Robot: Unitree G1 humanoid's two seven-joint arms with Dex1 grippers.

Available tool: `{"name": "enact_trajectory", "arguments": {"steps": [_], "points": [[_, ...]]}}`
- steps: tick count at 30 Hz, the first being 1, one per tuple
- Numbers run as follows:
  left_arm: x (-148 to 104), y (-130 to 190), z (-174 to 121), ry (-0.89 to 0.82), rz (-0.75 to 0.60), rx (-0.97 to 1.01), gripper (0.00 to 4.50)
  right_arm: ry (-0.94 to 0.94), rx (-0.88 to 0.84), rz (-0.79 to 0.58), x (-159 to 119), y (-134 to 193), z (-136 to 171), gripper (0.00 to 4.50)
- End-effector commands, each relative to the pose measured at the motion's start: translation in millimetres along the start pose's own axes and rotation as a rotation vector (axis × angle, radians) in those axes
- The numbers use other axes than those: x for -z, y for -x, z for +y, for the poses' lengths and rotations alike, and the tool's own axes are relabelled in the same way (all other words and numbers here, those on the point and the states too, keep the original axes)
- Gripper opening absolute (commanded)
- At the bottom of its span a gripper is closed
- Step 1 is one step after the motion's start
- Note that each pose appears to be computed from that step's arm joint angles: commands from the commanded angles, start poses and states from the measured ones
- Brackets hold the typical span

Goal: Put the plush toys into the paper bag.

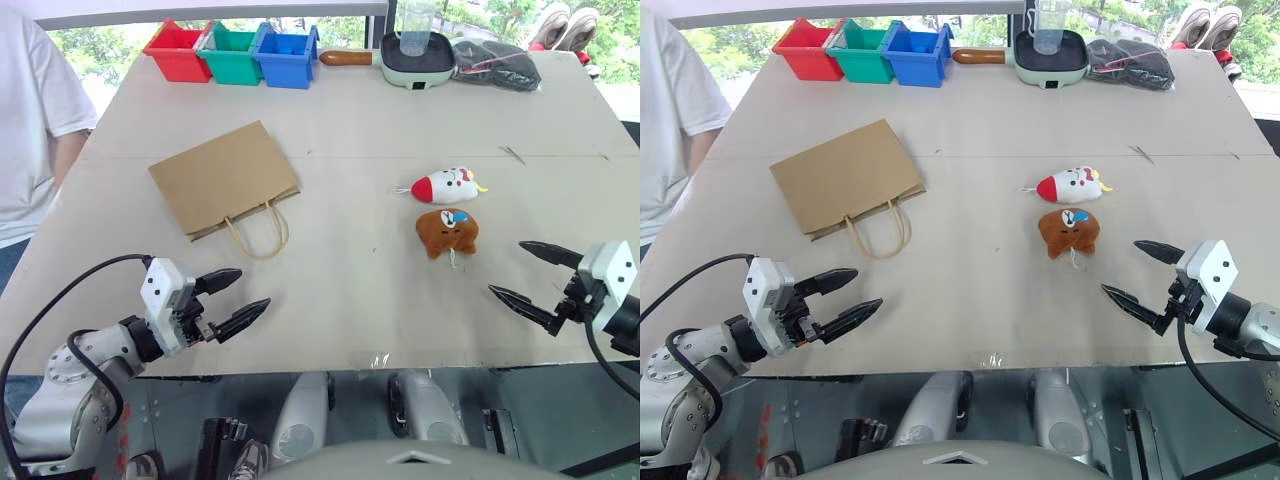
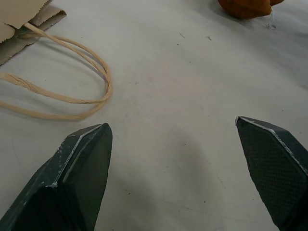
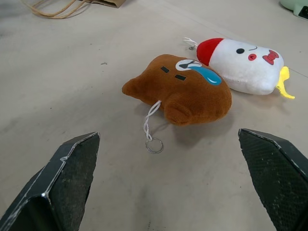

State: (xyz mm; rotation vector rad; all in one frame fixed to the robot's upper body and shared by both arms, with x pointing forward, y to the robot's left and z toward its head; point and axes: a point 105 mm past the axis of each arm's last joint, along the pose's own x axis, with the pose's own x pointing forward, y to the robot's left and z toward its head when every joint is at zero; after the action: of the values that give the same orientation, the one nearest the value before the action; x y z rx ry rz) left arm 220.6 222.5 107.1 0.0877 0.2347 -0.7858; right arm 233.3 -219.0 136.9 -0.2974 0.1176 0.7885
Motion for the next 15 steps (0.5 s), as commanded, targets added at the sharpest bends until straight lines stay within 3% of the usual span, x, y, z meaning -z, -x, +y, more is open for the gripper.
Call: {"name": "enact_trajectory", "arguments": {"steps": [1,5,9,11,15], "points": [[-20.9,-1.0,3.9,-0.022,-0.083,-0.024,4.43,0.032,-0.017,-0.075,-20.0,-11.2,10.9,4.50],[-38.4,1.9,21.1,0.037,-0.151,-0.115,4.43,0.017,-0.077,-0.165,-41.1,-35.0,36.1,4.50],[-41.6,9.6,33.0,0.010,-0.134,-0.174,4.43,0.003,-0.131,-0.193,-49.8,-43.1,51.3,4.50],[-39.2,20.5,46.8,-0.109,-0.069,-0.219,4.43,-0.008,-0.179,-0.212,-55.0,-49.0,61.2,4.50],[-44.4,31.2,86.3,-0.569,0.098,-0.297,4.43,-0.021,-0.203,-0.217,-51.5,-56.9,67.9,4.50]]}}
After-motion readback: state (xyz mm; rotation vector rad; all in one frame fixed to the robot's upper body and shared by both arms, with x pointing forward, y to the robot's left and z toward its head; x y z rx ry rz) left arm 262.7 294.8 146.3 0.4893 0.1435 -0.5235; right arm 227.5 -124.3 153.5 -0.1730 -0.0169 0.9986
